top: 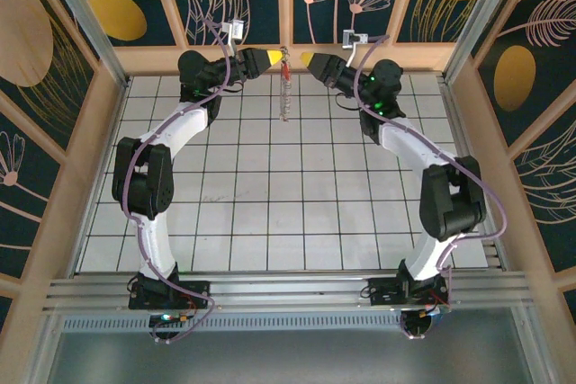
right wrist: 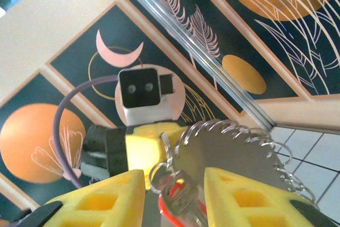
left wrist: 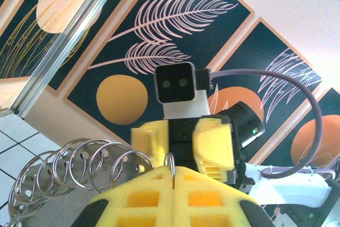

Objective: Put the keys on the keyring

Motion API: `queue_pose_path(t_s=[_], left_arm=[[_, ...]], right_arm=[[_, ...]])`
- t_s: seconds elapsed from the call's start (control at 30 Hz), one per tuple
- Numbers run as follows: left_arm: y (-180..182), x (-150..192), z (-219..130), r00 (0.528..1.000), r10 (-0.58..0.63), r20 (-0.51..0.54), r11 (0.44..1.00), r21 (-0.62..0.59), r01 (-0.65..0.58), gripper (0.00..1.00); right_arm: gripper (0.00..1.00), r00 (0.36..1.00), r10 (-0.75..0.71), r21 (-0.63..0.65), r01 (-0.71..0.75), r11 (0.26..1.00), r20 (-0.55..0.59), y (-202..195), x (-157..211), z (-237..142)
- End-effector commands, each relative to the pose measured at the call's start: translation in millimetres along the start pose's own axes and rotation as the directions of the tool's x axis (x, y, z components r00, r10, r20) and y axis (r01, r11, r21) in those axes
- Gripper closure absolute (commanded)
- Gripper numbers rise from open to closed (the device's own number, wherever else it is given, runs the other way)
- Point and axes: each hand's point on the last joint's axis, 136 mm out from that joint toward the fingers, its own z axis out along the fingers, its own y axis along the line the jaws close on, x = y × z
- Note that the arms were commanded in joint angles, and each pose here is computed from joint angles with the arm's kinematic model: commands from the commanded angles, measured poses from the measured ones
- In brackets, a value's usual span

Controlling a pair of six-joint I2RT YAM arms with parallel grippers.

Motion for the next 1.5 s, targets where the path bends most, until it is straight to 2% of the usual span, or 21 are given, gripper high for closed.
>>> queue_pose_path(t_s=[0.0, 0.8, 1.07, 1.47], left_arm=[[-26.0, -13.1, 0.8, 0.996, 0.081, 0.035, 0.996, 0.029, -0.082, 1.0], [-26.8, -11.8, 0.9, 0.996, 0.081, 0.032, 0.996, 0.031, -0.082, 1.0], [-25.2, -11.2, 1.2, 0.997, 0.077, 0.031, 0.996, 0.029, -0.078, 1.0], [-22.6, -11.2, 1.4, 0.996, 0.078, 0.032, 0.997, 0.027, -0.079, 1.0]], right_arm=[[0.66, 0.997, 0.025, -0.089, -0.018, 0.996, 0.078, 17.0, -18.8, 12.2], [0.69, 0.997, 0.066, -0.143, -0.061, 0.988, 0.028, 11.4, -5.3, 45.0], [0.77, 0.998, 0.066, -0.151, -0.064, 0.986, 0.009, 13.9, 0.5, 47.3], [0.75, 0.998, 0.062, -0.152, -0.063, 0.986, -0.013, 15.8, 10.8, 44.2]])
